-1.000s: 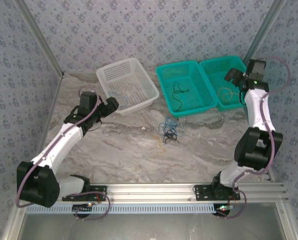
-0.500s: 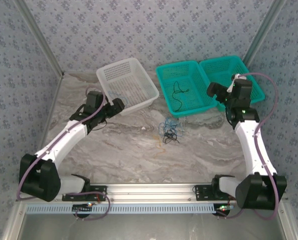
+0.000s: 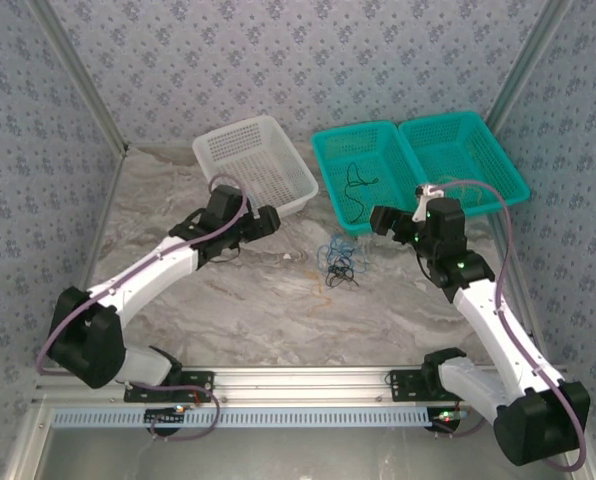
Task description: Untangle the cables
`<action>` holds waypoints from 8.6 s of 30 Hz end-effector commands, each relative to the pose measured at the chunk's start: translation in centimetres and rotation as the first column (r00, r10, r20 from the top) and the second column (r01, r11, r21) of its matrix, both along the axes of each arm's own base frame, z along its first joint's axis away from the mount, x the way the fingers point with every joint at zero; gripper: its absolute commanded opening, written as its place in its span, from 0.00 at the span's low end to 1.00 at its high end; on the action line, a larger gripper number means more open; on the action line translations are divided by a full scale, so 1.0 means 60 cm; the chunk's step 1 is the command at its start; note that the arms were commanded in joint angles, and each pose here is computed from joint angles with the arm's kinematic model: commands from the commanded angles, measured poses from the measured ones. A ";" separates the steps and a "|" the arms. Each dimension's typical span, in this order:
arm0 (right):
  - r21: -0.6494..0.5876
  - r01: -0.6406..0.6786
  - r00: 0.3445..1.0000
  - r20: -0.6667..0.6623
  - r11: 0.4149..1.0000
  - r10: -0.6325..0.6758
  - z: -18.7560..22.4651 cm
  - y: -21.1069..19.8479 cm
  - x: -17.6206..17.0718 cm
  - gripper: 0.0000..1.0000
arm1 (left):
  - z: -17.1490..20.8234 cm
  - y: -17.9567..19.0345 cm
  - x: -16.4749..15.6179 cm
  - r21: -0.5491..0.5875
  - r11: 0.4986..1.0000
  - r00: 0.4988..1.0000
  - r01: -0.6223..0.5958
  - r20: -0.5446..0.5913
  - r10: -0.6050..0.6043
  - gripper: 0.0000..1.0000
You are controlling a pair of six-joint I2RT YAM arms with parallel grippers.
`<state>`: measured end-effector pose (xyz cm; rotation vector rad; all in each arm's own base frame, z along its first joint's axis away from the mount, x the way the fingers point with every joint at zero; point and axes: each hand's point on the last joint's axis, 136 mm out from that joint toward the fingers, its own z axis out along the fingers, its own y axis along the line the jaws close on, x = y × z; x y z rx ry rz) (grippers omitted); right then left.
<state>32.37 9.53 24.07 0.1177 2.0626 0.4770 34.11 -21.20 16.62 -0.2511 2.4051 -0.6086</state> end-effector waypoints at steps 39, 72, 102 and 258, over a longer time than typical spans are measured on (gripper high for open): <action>0.122 -0.066 0.997 0.038 0.990 0.062 -0.058 0.049 -0.053 1.00 | -0.156 -0.200 -0.141 0.252 0.834 0.862 0.491 -0.281 -0.422 0.77; -0.201 -0.582 0.774 0.161 0.788 0.612 -0.133 0.212 -0.150 0.85 | -0.004 -0.255 -0.100 -0.117 0.845 0.849 0.523 -0.022 -0.528 0.00; -0.212 -0.472 0.819 0.256 0.856 0.514 -0.081 0.211 -0.042 0.00 | 0.089 -0.222 -0.093 -0.220 0.816 0.843 0.535 0.209 -0.496 0.66; 0.076 -0.428 0.901 -0.049 0.901 0.432 -0.099 0.177 -0.082 0.00 | 0.040 -0.264 -0.120 0.194 0.650 0.484 0.734 0.523 -0.702 0.99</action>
